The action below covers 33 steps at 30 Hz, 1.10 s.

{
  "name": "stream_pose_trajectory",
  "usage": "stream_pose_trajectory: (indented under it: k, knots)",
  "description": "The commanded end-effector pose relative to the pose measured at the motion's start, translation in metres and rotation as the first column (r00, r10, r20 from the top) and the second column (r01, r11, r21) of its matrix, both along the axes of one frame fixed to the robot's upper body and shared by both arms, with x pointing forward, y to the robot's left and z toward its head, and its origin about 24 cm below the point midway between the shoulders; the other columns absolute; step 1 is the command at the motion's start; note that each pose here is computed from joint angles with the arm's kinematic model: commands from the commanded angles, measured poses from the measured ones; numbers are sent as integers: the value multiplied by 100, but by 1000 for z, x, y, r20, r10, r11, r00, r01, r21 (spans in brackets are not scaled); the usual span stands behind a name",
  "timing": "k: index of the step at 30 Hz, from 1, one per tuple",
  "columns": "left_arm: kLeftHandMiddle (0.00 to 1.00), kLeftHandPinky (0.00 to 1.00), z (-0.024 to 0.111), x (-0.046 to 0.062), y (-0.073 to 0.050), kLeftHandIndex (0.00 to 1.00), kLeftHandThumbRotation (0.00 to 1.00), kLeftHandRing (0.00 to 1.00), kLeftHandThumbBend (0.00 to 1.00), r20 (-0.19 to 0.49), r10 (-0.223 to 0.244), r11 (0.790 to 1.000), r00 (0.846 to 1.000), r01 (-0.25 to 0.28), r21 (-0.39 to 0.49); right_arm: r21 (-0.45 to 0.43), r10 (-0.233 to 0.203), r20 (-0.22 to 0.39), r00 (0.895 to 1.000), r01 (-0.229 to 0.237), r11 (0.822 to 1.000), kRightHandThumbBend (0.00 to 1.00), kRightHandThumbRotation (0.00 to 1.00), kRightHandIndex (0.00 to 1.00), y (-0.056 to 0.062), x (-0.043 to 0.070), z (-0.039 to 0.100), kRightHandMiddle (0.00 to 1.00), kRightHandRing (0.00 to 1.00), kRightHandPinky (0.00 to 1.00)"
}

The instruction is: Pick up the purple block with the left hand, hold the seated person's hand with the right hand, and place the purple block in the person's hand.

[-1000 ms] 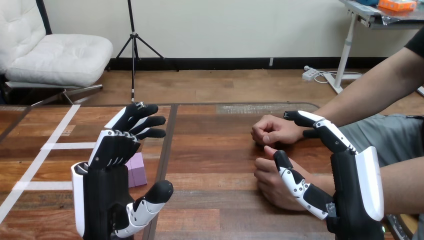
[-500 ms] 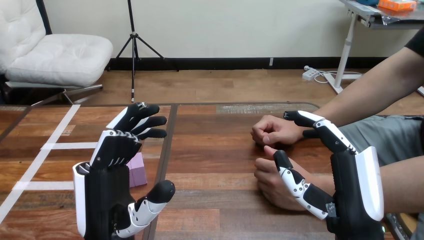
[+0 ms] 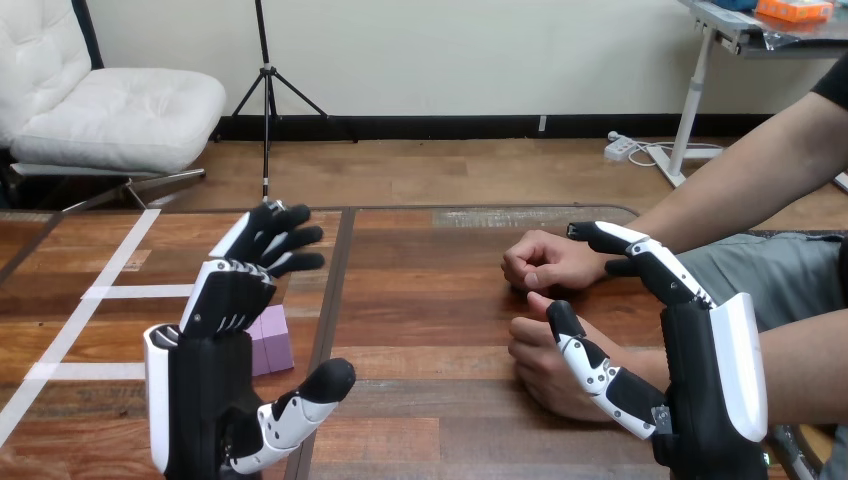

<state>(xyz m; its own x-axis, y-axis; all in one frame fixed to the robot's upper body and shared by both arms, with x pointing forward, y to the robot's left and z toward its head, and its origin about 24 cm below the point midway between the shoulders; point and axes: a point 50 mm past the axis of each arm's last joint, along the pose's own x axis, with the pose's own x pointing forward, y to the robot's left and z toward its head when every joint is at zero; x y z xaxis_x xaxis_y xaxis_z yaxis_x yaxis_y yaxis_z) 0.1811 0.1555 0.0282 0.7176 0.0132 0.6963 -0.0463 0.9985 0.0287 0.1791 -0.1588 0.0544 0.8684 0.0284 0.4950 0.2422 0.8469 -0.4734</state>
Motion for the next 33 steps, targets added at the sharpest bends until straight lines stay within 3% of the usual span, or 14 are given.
stream_pose_trajectory:
  k: [1, 11, 33]
  knots:
    - [83, 74, 16, 17, 10, 83, 55, 79, 80, 68, 12, 997, 998, -18, 79, 14, 6, 62, 998, -7, 1000, 38, 8, 72, 2, 10, 11, 76, 75, 68]
    - [87, 82, 22, 22, 25, 87, 56, 86, 81, 64, 30, 980, 997, -42, 192, 22, 9, 58, 998, -10, 1000, 38, 8, 72, 3, 10, 11, 77, 75, 69]
    - [95, 91, 39, 24, 56, 93, 62, 94, 80, 51, 109, 905, 993, -120, 408, 11, 9, 50, 999, -9, 1000, 38, 9, 72, 3, 10, 9, 76, 76, 69]
